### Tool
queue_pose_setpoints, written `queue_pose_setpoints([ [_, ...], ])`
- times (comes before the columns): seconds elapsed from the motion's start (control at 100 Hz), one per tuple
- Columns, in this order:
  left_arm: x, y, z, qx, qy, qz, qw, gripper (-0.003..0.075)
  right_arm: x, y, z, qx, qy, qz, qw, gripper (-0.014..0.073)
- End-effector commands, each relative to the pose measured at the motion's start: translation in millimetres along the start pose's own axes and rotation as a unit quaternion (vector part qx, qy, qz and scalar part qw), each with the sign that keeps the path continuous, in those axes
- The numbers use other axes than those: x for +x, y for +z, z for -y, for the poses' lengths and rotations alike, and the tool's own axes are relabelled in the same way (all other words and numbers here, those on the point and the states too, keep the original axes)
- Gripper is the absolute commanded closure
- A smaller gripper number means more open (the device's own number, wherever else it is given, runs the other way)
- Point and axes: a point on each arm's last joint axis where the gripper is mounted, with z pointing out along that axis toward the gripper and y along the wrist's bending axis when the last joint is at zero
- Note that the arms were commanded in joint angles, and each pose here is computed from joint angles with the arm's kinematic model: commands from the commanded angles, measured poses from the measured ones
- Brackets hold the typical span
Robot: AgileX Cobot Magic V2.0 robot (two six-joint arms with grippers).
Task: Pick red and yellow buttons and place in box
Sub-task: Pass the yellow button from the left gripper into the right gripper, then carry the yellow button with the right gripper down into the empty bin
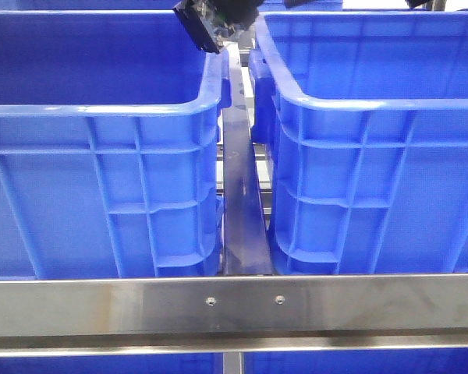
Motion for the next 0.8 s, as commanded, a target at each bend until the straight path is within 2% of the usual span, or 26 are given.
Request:
queue_pose_setpoints([
  [0.0, -15.1, -21.4, 2.5, -0.009, -0.003, 0.064, 0.998, 0.0680, -7.6, -11.1, -19.1, -0.030, -0.011, 0.033, 0.999, 0.0260],
  [0.09, -15.1, -21.4, 2.5, -0.009, -0.003, 0.064, 0.998, 0.0680, -7.6, -11.1, -19.1, -0.030, -0.011, 0.033, 0.999, 0.0346],
  [0.17, -15.1, -21.4, 2.5, -0.009, -0.003, 0.064, 0.998, 0.0654, -7.6, -11.1, -19.1, -0.030, -0.011, 0.033, 0.999, 0.0347],
  [0.21, -15.2, -21.4, 2.4, -0.009, -0.003, 0.065, 0.998, 0.0615, -7.6, -11.1, -19.2, -0.030, -0.011, 0.033, 0.999, 0.0347],
  [0.24, -15.4, -21.4, 2.4, -0.010, -0.003, 0.066, 0.998, 0.0576, -7.6, -11.1, -19.2, -0.030, -0.011, 0.033, 0.999, 0.0347],
  [0.31, -16.1, -21.5, 2.1, -0.011, -0.003, 0.070, 0.997, 0.0430, -7.6, -11.1, -19.2, -0.030, -0.011, 0.033, 0.999, 0.0347],
  [0.36, -16.4, -21.6, 2.0, -0.012, -0.003, 0.071, 0.997, 0.0281, -8.0, -11.3, -18.8, -0.029, -0.011, 0.035, 0.999, 0.0347],
  [0.41, -16.4, -21.6, 2.0, -0.012, -0.003, 0.071, 0.997, 0.0164, -8.5, -11.6, -18.4, -0.028, -0.012, 0.037, 0.999, 0.0347],
  [0.48, -15.9, -21.5, 2.1, -0.011, -0.003, 0.069, 0.998, 0.0060, -11.2, -13.7, -18.0, -0.024, -0.038, 0.045, 0.998, 0.0347],
  [0.53, -15.5, -21.4, 2.3, -0.010, -0.003, 0.066, 0.998, 0.0038, -16.1, -18.6, -17.1, -0.019, -0.057, 0.056, 0.997, 0.0347],
  [0.67, -13.7, -21.2, 3.1, -0.006, -0.002, 0.056, 0.998, 0.0041, -37.0, -40.4, -16.8, -0.003, -0.070, 0.107, 0.992, 0.0347],
  [0.79, -12.4, -21.1, 3.6, -0.003, -0.002, 0.050, 0.999, 0.0040, -55.4, -62.7, -11.8, 0.031, -0.095, 0.162, 0.982, 0.0347],
])
